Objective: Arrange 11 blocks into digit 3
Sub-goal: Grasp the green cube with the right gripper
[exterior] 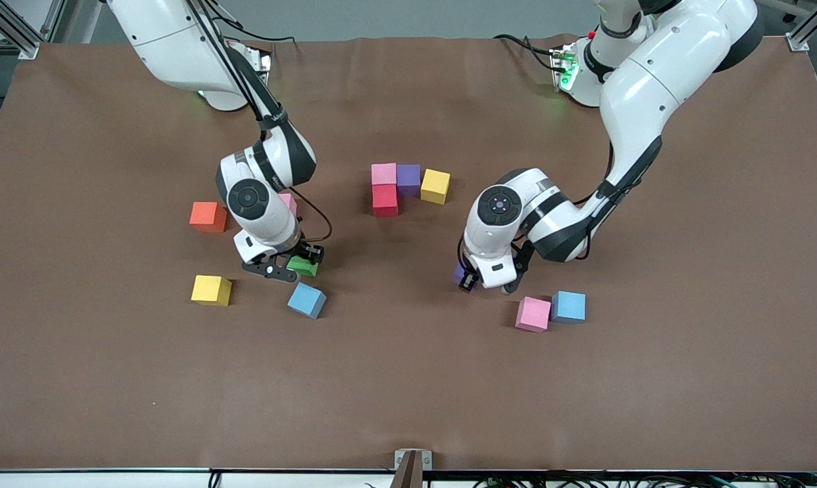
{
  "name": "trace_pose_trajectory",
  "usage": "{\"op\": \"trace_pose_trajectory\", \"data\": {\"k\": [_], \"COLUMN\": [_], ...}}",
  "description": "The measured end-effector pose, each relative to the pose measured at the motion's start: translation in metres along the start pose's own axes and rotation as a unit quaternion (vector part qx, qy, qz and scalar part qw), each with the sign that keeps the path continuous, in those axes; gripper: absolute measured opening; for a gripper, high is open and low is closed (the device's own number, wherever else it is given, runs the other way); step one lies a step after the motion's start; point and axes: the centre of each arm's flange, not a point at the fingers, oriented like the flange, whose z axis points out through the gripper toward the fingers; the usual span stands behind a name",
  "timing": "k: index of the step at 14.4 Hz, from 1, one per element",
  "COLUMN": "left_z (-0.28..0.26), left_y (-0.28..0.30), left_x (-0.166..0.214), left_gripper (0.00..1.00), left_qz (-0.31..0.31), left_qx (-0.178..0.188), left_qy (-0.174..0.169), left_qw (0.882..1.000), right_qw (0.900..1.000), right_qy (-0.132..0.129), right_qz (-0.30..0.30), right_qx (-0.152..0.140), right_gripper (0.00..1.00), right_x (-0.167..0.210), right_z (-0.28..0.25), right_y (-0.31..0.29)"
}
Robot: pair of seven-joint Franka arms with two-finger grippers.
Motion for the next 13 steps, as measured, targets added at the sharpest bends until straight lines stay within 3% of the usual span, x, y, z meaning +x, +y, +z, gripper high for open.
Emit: {"op": "trace_pose_trajectory", "data": {"k": [7, 13], "left_z": [0.0, -0.001], "left_y": [0.0, 0.001], "left_x": [0.0, 0.0], "left_gripper": [0.59, 0.59], "left_qz": [0.0, 0.0], "left_qx": [0.0, -0.001], "left_qy": [0.0, 0.0], "left_qw": [1.0, 1.0], "right_qw": [0.996, 0.994], "right_qy": [0.02, 0.026], "right_qz": [-0.08, -0.103], "right_qx": [0.023, 0.037], "right_gripper": [0.59, 0.59], "right_x": [-0.056, -0.094], "right_z": [-0.023, -0.031], "right_y": [-0.087, -0.135]}}
